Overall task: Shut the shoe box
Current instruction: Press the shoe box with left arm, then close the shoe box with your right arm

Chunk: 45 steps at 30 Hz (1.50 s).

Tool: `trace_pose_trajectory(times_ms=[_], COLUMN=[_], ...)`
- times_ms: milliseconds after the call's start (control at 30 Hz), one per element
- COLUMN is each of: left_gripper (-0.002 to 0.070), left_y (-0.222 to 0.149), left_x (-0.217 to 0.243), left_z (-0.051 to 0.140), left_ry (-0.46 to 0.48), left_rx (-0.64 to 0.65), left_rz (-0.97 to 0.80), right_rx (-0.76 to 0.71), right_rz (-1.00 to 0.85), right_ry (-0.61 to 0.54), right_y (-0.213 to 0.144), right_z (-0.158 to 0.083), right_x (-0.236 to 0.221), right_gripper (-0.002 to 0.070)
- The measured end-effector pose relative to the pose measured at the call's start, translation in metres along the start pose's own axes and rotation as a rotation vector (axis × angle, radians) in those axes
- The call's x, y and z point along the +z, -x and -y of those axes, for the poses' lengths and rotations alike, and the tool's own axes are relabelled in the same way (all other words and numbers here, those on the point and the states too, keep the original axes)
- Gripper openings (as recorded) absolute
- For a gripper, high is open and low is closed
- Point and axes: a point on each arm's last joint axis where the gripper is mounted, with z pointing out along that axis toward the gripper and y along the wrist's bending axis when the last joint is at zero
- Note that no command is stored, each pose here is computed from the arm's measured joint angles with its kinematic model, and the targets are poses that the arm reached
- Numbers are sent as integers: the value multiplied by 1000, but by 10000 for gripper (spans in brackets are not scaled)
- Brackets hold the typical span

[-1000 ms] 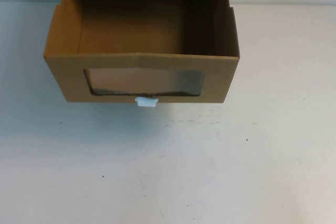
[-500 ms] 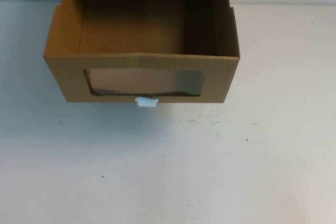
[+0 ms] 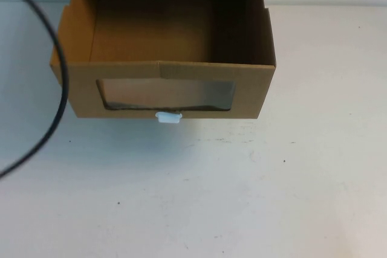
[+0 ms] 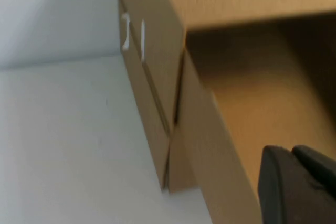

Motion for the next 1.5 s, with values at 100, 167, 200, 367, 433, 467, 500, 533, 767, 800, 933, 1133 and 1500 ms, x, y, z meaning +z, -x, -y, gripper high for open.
trace_pose_trajectory(times_ms=[100, 167, 200, 367, 433, 467, 500, 533, 767, 800, 933, 1133, 1500], left_gripper=[-2, -2, -2, -2, -2, -2, -2, -2, -2, -2, -2, -2, -2], left_y=[40, 60, 66, 86, 90, 91, 89, 90, 87, 85, 81, 82, 82], left_x=[36, 61, 72, 137, 158, 169, 181, 188, 216, 219, 227, 231, 232], left_z=[-8, -12, -14, -15, -9, -5, -2, 1, 1, 0, -1, -1, -2], left_ry=[-33, -63, -77, -167, -195, -210, -224, -233, -233, -231, -231, -230, -228], left_rx=[43, 48, 49, 83, 108, 120, 127, 131, 128, 126, 115, 104, 99], left_rz=[-12, -31, -42, -106, -116, -127, -140, -143, -145, -147, -150, -140, -138], right_rx=[0, 0, 0, 0, 0, 0, 0, 0, 0, 0, 37, 339, 558], right_rz=[0, 0, 0, 0, 0, 0, 0, 0, 0, 0, 33, 206, 117], right_ry=[0, 0, 0, 0, 0, 0, 0, 0, 0, 0, 7, 49, 272], right_y=[0, 0, 0, 0, 0, 0, 0, 0, 0, 0, 3, 19, 68], right_z=[0, 0, 0, 0, 0, 0, 0, 0, 0, 0, -1, -1, -21], right_x=[0, 0, 0, 0, 0, 0, 0, 0, 0, 0, 0, -2, -21], right_gripper=[-11, -11, -11, -11, -11, -11, -11, -11, -11, -11, -11, -11, -11])
